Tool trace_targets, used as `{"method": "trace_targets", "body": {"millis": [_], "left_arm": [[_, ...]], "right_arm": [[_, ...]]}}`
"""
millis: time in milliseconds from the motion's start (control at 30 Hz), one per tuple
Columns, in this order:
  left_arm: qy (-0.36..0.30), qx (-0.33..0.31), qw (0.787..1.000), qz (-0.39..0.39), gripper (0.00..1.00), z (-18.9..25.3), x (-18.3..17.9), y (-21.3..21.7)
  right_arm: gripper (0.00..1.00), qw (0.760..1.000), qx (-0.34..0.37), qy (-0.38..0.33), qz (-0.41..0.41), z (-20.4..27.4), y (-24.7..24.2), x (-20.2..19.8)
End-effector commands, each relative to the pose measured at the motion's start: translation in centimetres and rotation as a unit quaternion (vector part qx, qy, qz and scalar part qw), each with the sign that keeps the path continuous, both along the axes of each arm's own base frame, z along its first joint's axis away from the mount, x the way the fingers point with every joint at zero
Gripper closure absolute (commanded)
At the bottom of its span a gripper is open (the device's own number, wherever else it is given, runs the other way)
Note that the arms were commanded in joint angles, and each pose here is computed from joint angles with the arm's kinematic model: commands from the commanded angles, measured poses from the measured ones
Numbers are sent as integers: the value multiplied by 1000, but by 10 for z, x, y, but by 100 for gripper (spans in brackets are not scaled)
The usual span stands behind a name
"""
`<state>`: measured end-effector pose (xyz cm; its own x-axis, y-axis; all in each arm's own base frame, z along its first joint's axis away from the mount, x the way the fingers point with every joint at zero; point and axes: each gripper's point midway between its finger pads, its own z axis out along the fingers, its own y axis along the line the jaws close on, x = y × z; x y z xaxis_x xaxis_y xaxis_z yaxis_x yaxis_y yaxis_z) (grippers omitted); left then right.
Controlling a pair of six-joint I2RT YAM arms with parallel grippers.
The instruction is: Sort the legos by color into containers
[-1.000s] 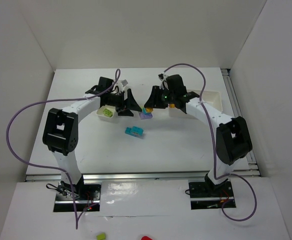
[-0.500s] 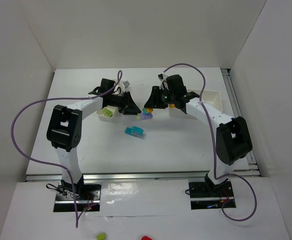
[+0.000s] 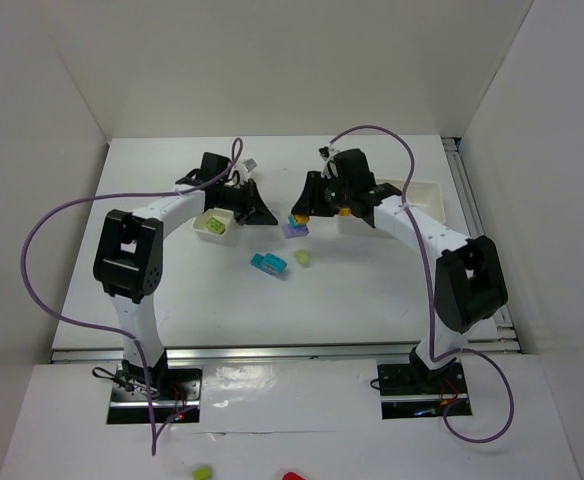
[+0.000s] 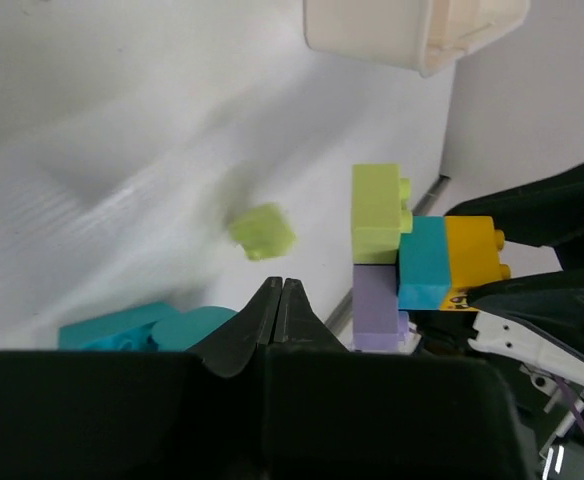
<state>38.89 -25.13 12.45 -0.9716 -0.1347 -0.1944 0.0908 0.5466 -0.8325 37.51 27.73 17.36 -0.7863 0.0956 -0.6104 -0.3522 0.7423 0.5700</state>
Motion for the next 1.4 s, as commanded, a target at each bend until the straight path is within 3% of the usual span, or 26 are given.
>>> {"method": "trace_targets", "body": {"millis": [0,167,267,300,333,400,533,700,933,1133,1267,1367], "left_arm": [[-7,53,998,16,94,-15,12,12],[-16,79,996,27,83,-12,14,19],[-33,77,996,26,59,0,18,18],[-45,65,997,15,39,9,20,15],[-55,56,997,4,32,15,20,12],[-57,24,998,-16,21,26,16,11],[-87,-57,994,-45,10,48,12,16],[-115,-146,976,-115,10,76,-5,9],[-147,-200,950,-189,12,85,-24,-4],[-180,-220,933,-222,12,93,-30,-11],[-180,-243,920,-250,21,99,-41,-13],[-190,-248,912,-266,22,98,-47,-16]], "right_arm": [[69,1000,-10,-24,-14,15,-11,0],[69,999,-28,-13,-28,5,-16,1],[69,999,-30,-15,-26,7,-17,1],[69,1000,-20,-11,-11,8,-12,-3],[69,1000,-13,-13,-3,8,-9,-4],[69,1000,17,-6,23,12,-9,-8],[70,989,117,-11,87,39,-11,-21],[71,962,205,-14,182,68,-11,-41],[71,923,267,-7,276,86,-3,-59],[71,913,273,-5,302,91,-2,-60],[71,913,275,9,302,88,-1,-58],[71,913,277,20,299,84,-1,-57]]}}
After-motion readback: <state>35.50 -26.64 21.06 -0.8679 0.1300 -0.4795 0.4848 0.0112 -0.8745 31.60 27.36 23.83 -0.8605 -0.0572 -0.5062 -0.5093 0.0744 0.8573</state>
